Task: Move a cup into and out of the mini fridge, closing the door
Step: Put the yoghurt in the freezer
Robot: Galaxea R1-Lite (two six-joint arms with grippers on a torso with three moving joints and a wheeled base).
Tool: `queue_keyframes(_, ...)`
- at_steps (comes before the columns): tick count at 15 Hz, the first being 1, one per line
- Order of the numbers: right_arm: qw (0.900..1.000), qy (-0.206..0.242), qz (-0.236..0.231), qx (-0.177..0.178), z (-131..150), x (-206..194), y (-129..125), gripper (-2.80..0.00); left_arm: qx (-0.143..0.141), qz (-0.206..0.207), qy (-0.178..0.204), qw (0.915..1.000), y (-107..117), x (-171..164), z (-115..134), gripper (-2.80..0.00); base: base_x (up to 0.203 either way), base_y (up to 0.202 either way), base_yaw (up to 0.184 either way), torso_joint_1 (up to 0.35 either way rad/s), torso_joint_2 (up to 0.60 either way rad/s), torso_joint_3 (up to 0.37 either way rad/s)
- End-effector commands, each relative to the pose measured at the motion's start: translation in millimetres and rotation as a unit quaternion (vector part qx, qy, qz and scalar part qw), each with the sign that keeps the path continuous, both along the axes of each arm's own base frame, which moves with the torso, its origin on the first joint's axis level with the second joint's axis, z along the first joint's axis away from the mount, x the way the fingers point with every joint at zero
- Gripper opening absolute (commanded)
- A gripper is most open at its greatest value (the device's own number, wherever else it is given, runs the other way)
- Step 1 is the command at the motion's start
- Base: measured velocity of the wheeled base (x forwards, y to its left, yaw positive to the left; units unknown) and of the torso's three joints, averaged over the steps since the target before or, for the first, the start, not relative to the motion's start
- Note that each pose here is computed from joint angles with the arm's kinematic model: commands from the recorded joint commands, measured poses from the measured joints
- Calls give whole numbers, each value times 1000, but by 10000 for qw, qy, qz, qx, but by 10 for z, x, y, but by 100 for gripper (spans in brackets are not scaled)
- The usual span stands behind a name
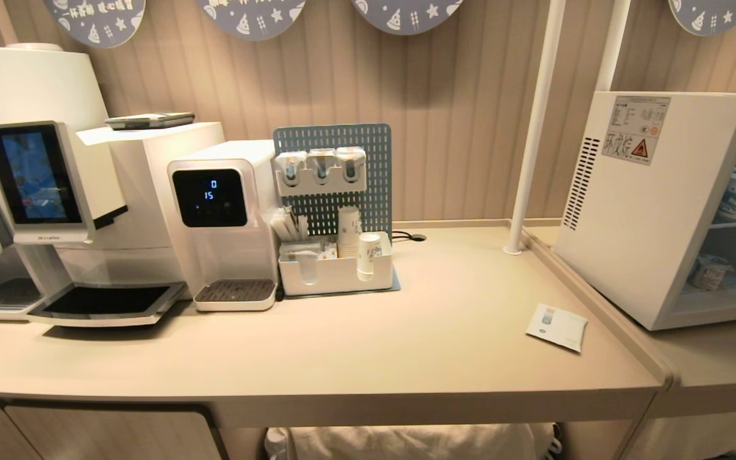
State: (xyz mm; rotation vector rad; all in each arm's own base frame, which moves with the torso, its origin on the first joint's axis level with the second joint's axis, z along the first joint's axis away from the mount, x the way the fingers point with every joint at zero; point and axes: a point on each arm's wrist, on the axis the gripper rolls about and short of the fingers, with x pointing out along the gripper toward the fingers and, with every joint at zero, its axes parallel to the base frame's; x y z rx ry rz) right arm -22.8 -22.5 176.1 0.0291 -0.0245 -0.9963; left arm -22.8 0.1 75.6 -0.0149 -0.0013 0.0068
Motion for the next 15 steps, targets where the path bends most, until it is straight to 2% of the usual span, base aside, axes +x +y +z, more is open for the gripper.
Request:
queue_keyframes(1,9994,-184,-267,-98,110,-103,12,-280,-2,4,14,10000,0,3,-8,-280,0,0,0,0,0,0)
queue_keyframes(2,9993,-268,-200,-144,80,-167,16,-280,-2,4,14,10000,0,3,-8,-280,0,0,0,0,0,0)
queue_keyframes(6,9985,-477,6,-261,-407,-369,32,-280,-2,4,14,10000,0,3,-8,-280,0,0,0,0,0,0)
queue_keyframes(7,9972,-517,472,-276,-464,-328,46,-280,-2,4,14,10000,0,3,-8,-280,0,0,0,0,0,0)
queue_keyframes(8,9886,-630,1323,-345,-479,-278,74,-280,-2,4,14,10000,0,3,-8,-280,0,0,0,0,0,0)
queue_keyframes(9,9728,-718,2159,-429,-514,-220,105,-280,-2,4,14,10000,0,3,-8,-280,0,0,0,0,0,0)
queue_keyframes(11,9386,-304,3410,-440,-821,-50,159,-280,-2,4,14,10000,0,3,-8,-280,0,0,0,0,0,0)
queue_keyframes(12,9261,-104,3755,-341,-917,-18,175,-280,-2,4,14,10000,0,3,-8,-280,0,0,0,0,0,0)
queue_keyframes(13,9202,113,3907,-201,-952,-23,182,-280,-2,4,14,10000,0,3,-8,-280,0,0,0,0,0,0)
queue_keyframes(14,9098,268,4139,-116,-915,-57,193,-280,-2,4,14,10000,0,3,-8,-280,0,0,0,0,0,0)
queue_keyframes(15,8944,374,4454,-176,-904,-69,209,-280,-2,4,14,10000,0,3,-8,-280,0,0,0,0,0,0)
